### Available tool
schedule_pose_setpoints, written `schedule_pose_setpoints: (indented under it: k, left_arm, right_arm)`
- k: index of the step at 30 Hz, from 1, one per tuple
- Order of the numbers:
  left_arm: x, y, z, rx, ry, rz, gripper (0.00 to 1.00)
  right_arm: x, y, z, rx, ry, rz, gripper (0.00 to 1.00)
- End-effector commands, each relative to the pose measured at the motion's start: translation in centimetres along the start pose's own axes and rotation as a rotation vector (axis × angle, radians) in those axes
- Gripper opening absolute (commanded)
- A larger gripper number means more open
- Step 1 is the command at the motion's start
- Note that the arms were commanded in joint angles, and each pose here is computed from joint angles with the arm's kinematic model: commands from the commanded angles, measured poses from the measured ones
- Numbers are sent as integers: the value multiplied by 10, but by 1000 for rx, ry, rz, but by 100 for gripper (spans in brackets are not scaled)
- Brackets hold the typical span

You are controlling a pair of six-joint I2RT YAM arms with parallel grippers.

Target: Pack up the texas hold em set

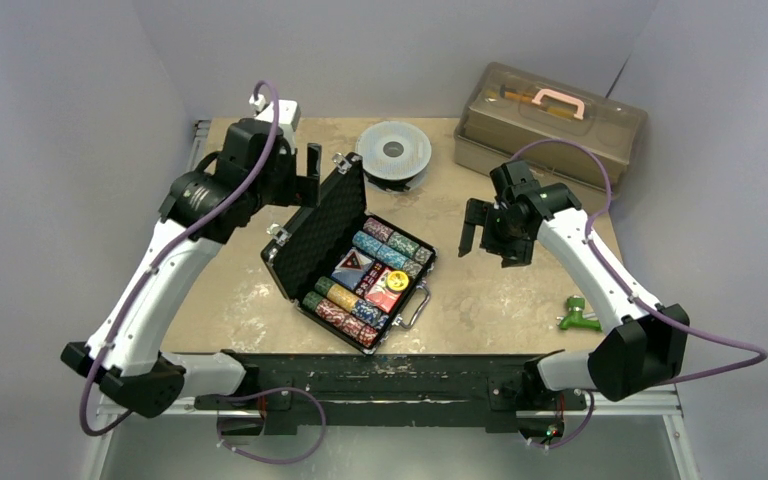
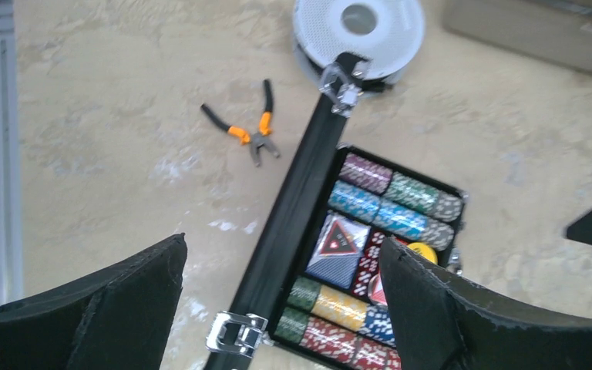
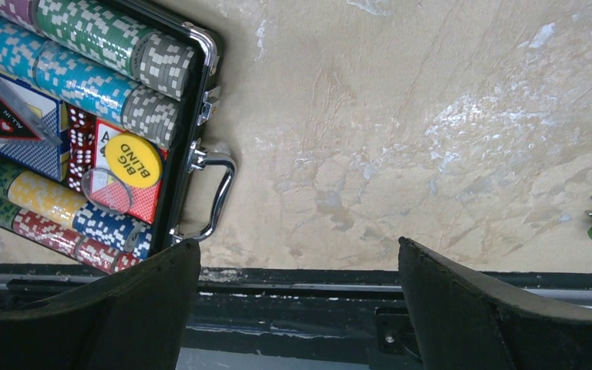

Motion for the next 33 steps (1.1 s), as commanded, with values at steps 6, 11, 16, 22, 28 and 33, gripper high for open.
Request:
schedule_pose_setpoints:
  k: [6, 11, 16, 22, 28, 33]
  left_arm:
    - [-10, -45, -23, 169, -62, -104, 92]
    - [-12, -76, -39, 264, -145, -93, 88]
    - [-31, -83, -50, 294, -121, -208, 79]
    - [-61, -84, -71, 374, -23, -311, 64]
    - [-89, -75, -89, 432, -76, -303, 62]
    - [-105, -69, -97, 453, -72, -306, 62]
  right_arm:
    - [2, 2, -2, 5, 20, 40, 96]
    - [2, 1, -6, 23, 23, 46, 96]
    - [0, 2, -8, 20, 23, 50, 96]
    - [1, -1, -9, 31, 22, 56, 96]
    - [3, -5, -10, 44, 17, 57, 96]
    - [2, -9, -11, 53, 11, 54, 96]
Point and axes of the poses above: each gripper's point midway between its finger pads, its own y axis back along the fingers, its own x axis along the line the jaws close on, z = x × y, the point moved 4 cm from there along y, back along the fingers, and after that the axes turned 11 degrees about -y, right-handed, at the moved point
